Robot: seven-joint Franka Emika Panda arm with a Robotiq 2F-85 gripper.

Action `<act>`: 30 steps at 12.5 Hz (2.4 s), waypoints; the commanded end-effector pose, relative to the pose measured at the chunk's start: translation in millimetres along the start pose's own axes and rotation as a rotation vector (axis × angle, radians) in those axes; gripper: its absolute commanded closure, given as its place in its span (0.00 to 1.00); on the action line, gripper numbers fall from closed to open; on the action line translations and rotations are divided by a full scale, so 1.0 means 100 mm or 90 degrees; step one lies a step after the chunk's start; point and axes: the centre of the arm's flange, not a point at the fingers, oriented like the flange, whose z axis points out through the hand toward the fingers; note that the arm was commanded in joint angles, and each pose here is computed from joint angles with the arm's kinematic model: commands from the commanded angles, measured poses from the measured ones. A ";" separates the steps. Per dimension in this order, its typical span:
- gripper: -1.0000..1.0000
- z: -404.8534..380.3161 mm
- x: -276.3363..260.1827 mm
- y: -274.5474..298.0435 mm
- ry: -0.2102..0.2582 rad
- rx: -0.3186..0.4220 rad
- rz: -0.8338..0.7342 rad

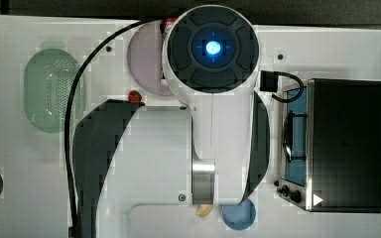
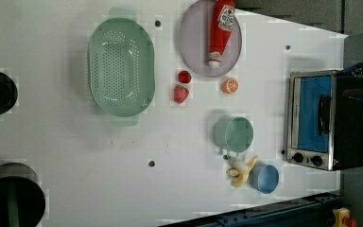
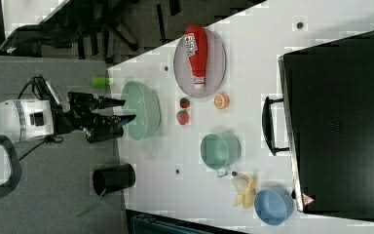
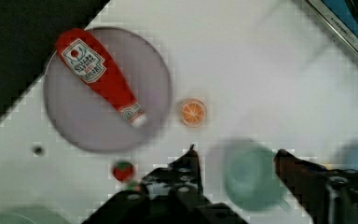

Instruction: Flap open oven.

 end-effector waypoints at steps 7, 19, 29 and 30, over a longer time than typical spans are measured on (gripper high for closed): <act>0.00 -0.60 -0.38 0.89 -0.017 0.001 0.018; 0.82 -0.06 -0.20 1.11 -0.053 -0.050 -0.013; 0.82 0.81 0.70 1.97 0.005 -0.009 -0.362; 0.82 0.88 0.81 2.05 0.011 -0.008 -0.411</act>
